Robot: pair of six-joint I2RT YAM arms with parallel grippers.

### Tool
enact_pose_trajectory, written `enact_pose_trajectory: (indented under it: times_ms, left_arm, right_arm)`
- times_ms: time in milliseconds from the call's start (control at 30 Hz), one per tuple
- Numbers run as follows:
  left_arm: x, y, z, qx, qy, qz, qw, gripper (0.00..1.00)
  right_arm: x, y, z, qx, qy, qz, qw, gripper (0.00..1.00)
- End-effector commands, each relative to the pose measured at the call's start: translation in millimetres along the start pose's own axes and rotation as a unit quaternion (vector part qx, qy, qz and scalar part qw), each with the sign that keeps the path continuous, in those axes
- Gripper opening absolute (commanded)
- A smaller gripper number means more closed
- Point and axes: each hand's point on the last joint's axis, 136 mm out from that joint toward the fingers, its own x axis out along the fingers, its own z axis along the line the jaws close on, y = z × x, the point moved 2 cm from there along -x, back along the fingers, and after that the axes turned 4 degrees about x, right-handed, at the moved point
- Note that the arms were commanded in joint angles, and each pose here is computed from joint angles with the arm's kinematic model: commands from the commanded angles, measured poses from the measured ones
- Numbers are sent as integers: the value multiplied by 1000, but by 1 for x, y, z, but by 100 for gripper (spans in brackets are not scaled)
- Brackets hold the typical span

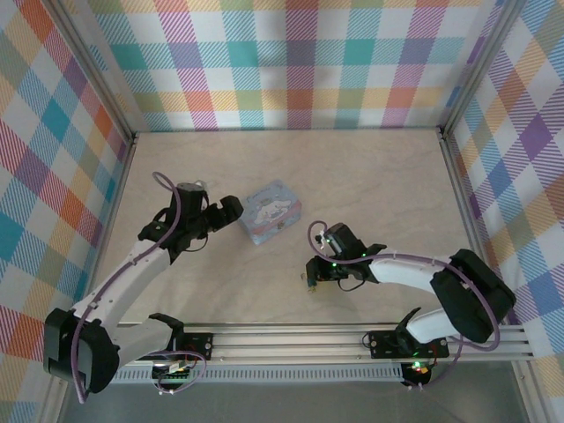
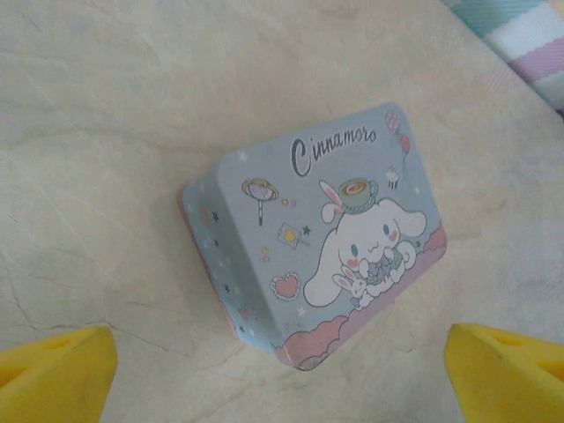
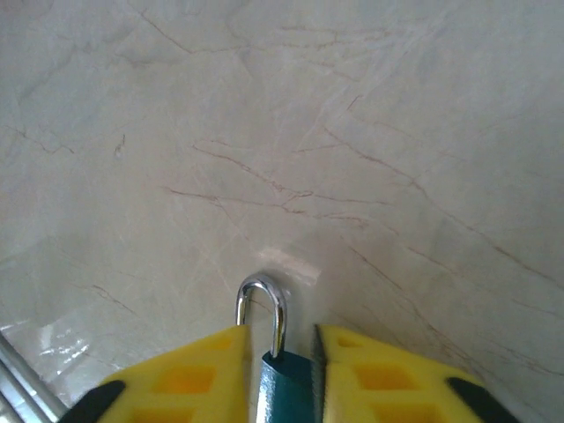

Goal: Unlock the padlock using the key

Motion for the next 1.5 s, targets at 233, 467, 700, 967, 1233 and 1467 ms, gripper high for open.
enact_pose_trajectory:
  times_ms: [233, 467, 700, 967, 1233, 1467]
  left_arm:
    - [-57, -45, 37, 12, -105, -182, 978, 97]
    - [-84, -67, 78, 49, -227, -314, 921, 100]
    - [-66, -68, 95, 127, -256, -336, 897, 100]
    - [-34, -60, 117, 176, -285, -292, 896, 100]
    - [-4, -54, 128, 202, -276, -270, 900, 100]
    - [17, -53, 125, 232, -232, -271, 905, 100]
  right_arm:
    - [-82, -68, 2, -81, 59, -179, 979, 53]
    - [-154, -118, -39, -90, 130, -341, 926, 88]
    - [-186, -142, -108, -45, 217, -411, 884, 100]
    - [-171, -157, -156, -35, 209, -447, 869, 100]
    - [-156, -176, -166, -98, 212, -457, 858, 100]
    - [-140, -172, -187, -88, 186, -476, 855, 100]
